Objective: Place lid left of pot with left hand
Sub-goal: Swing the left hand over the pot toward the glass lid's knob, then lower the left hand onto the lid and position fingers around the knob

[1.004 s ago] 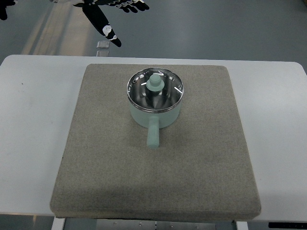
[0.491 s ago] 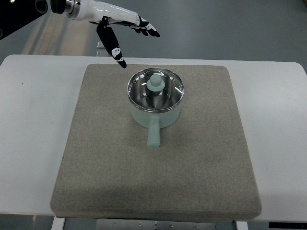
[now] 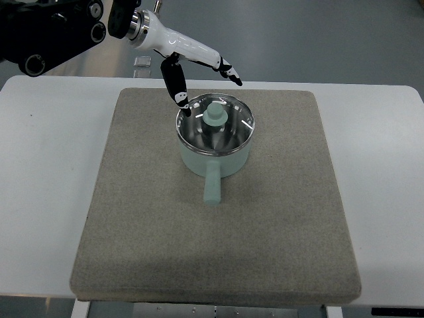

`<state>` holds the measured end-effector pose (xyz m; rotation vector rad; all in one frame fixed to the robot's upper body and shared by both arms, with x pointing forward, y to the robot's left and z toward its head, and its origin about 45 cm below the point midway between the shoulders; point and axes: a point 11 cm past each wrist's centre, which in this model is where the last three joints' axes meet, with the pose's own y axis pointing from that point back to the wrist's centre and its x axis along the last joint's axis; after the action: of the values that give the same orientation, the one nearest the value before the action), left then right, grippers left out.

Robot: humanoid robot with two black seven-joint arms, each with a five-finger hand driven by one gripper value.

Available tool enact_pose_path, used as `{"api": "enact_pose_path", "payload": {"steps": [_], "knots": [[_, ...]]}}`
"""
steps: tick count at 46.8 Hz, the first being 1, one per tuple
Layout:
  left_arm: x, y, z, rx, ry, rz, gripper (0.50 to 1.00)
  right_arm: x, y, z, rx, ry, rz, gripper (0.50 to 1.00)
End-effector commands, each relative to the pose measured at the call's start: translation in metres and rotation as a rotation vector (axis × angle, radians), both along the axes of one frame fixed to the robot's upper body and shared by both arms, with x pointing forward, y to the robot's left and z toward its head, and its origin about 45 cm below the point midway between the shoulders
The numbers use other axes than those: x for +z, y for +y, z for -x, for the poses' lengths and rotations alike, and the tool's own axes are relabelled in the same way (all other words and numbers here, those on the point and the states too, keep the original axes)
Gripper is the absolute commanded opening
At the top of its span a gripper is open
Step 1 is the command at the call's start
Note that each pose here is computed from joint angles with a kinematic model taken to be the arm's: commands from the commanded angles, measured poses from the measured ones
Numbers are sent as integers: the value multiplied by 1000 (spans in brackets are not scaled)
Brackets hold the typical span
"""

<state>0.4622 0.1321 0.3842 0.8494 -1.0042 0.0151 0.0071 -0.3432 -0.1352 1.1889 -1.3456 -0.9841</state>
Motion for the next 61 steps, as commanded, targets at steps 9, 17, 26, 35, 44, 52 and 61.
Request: {"api": "enact_pose_path", "payload": {"steps": [9,17,26,35,44,52,61], "knots": [[-7,-17,5,-97,-56,-80,996,0,0,0,-1,0,0,921],[-5,-19,4,-126,-96,-110,996,0,0,0,-1,0,0,921],[-4,-20,3,-161,-157,-124,996,0,0,0,-1,0,0,921],[-5,-17,-1,-155,-188,-118,996,0,0,0,-1,0,0,921],[-11,-11,-5,-145,-206,-109,996,0,0,0,-1,0,0,921],[-14,-9,-6,-136,-205,-106,996,0,0,0,-1,0,0,921],[-18,-10,-5,-133,-188,-85,996,0,0,0,-1,0,0,921]]}}
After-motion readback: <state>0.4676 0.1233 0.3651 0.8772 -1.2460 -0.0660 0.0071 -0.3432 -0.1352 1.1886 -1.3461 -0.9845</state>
